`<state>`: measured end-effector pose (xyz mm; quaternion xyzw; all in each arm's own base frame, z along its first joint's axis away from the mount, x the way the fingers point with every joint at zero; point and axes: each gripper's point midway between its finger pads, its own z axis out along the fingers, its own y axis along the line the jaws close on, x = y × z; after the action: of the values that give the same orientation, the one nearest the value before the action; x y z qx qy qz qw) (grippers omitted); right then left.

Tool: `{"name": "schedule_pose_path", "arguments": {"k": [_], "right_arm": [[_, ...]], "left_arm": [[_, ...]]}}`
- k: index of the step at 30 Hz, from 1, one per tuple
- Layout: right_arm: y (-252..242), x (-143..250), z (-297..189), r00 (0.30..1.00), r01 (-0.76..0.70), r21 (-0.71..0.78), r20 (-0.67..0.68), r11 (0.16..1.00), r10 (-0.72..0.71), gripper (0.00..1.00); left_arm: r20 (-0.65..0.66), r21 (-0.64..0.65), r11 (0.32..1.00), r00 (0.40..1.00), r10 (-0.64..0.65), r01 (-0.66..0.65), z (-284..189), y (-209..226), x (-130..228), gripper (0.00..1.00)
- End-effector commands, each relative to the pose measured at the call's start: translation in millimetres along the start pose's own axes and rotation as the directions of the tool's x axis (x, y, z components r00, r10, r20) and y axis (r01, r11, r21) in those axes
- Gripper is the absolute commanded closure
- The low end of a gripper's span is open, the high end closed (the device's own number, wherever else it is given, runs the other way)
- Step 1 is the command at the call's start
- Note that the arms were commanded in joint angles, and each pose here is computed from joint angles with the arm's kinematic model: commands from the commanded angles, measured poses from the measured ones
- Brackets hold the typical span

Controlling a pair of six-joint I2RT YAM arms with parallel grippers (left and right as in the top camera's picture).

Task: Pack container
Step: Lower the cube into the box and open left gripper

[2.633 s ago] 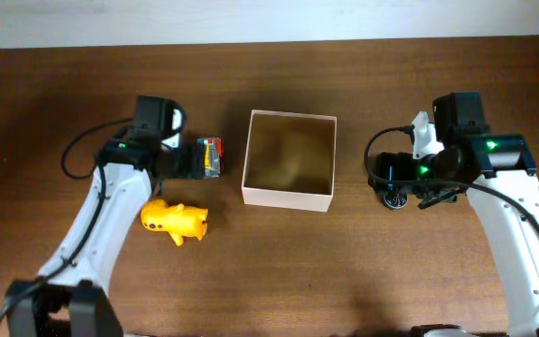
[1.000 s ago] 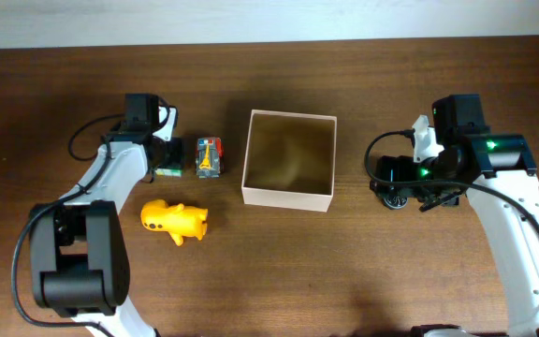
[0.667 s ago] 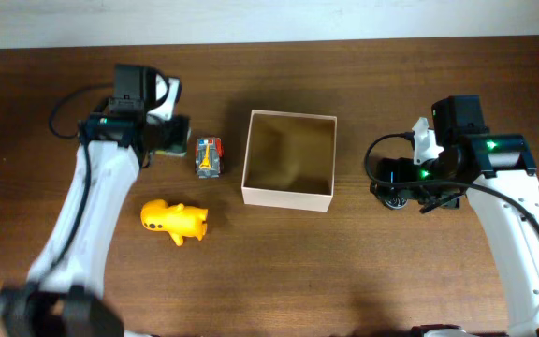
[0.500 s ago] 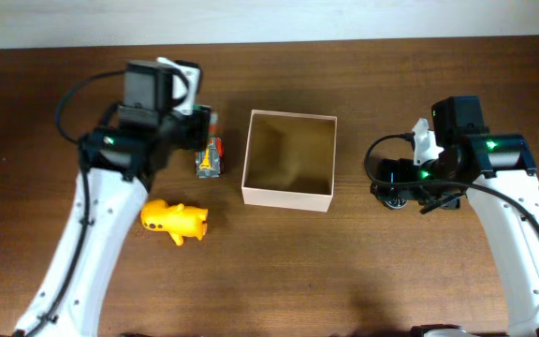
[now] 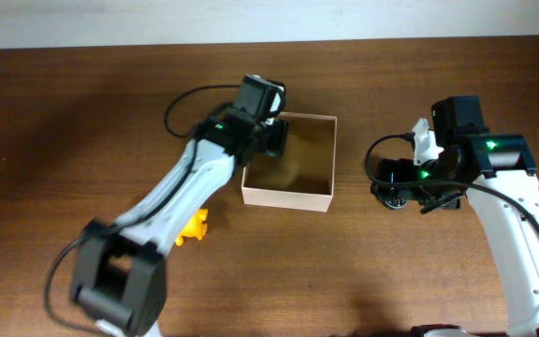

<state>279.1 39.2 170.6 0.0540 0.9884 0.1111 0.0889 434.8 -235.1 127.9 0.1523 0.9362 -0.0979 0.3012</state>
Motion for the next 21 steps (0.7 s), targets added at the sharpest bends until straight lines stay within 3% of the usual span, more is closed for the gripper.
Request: {"name": "schedule_pose_path", "arguments": {"k": [1,5,11,17,18,19,20,21], "right_arm": [[-3.0,-3.5,-1.3,1.000,-0.002,0.009,0.010,1.000,0.002,0.01],[-3.0,-3.5,-1.3,1.000,-0.002,0.009,0.010,1.000,0.002,0.01],[-3.0,-3.5,-1.3,1.000,-0.003,0.009,0.010,1.000,0.002,0.01],[-3.0,-3.4,-1.3,1.000,-0.003,0.009,0.009,1.000,0.003,0.01],[-3.0,-3.4,-1.3,1.000,-0.003,0.009,0.009,1.000,0.003,0.01],[-3.0,-3.3,-1.3,1.000,-0.003,0.009,0.009,1.000,0.003,0.01],[-3.0,-3.3,-1.3,1.000,-0.003,0.009,0.009,1.000,0.003,0.01],[-3.0,-3.3,-1.3,1.000,-0.003,0.009,0.009,1.000,0.003,0.01]], "left_arm": [[-0.039,-0.030,0.999,0.999,-0.025,0.024,31.7,8.5,14.4,0.56],[-0.020,-0.033,0.999,1.000,-0.025,0.024,48.0,9.2,12.6,0.55],[-0.015,-0.052,0.998,1.000,-0.025,0.024,48.0,12.3,11.8,0.40],[-0.031,-0.043,0.999,0.999,-0.007,0.006,46.7,1.9,16.1,0.38],[-0.034,-0.040,0.999,0.999,-0.004,0.002,45.8,-0.4,16.0,0.32],[-0.035,-0.039,0.999,0.999,-0.002,0.000,44.7,-2.1,15.7,0.15],[-0.038,-0.036,0.999,0.999,0.002,-0.004,43.1,-4.7,15.1,0.07],[-0.037,-0.034,0.999,0.999,0.003,-0.004,40.7,-7.3,13.8,0.07]]}}
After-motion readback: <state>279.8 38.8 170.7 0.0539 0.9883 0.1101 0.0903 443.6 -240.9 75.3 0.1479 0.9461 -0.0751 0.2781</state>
